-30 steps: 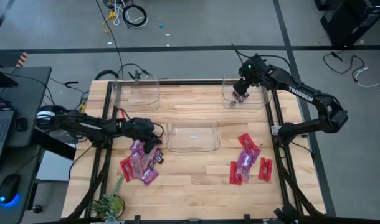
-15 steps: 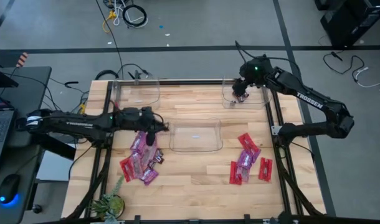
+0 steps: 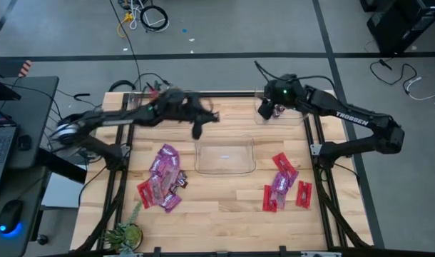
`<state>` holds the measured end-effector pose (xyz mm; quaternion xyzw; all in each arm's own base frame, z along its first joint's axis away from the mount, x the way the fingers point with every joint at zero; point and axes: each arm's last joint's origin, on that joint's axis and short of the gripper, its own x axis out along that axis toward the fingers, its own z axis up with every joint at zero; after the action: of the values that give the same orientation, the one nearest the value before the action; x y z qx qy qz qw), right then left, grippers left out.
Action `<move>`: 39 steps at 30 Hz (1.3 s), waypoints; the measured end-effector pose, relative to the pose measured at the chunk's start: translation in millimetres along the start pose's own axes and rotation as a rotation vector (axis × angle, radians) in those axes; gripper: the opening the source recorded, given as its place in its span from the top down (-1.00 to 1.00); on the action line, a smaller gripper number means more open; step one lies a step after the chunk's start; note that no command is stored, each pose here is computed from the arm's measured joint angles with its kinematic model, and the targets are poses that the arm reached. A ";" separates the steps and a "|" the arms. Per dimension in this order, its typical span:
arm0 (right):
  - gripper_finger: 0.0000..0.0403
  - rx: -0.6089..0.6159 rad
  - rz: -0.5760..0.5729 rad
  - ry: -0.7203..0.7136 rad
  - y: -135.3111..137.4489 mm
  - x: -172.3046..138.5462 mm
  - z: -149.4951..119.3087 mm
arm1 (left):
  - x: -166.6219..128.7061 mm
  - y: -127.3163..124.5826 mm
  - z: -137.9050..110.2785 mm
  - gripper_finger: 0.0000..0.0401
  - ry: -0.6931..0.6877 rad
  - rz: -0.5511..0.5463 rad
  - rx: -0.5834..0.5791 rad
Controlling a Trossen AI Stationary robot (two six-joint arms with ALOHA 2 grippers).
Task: Sort candy
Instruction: Put the brown chocolate bar into the top right transparent bin
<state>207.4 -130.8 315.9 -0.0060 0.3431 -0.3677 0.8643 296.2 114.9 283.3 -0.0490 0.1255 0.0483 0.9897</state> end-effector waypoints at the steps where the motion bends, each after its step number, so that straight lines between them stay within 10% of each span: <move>1: -0.19 0.014 -0.028 0.037 -3.8 1.2 -3.8 | 9.6 7.5 3.4 0.77 0.004 -0.022 -0.006; 8: 0.09 0.130 -0.104 0.168 -20.3 30.1 -39.0 | 58.4 50.9 21.1 0.77 0.058 -0.087 -0.026; 20: 0.97 0.229 0.102 0.155 -9.3 69.7 -71.1 | 102.9 81.4 27.8 0.77 0.101 -0.117 -0.030; 30: 0.33 0.028 0.219 -0.190 26.3 30.1 -35.6 | 99.1 87.3 55.8 0.77 -0.113 -0.276 -0.158; 39: -0.14 -0.239 -0.111 -0.380 68.7 2.7 -16.8 | 89.3 90.5 77.4 0.77 -0.264 -0.367 -0.299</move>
<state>242.0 -78.3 283.4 -0.1960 0.2146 -0.3636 0.8850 391.3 220.4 327.7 -0.2097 -0.0239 -0.1080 0.9715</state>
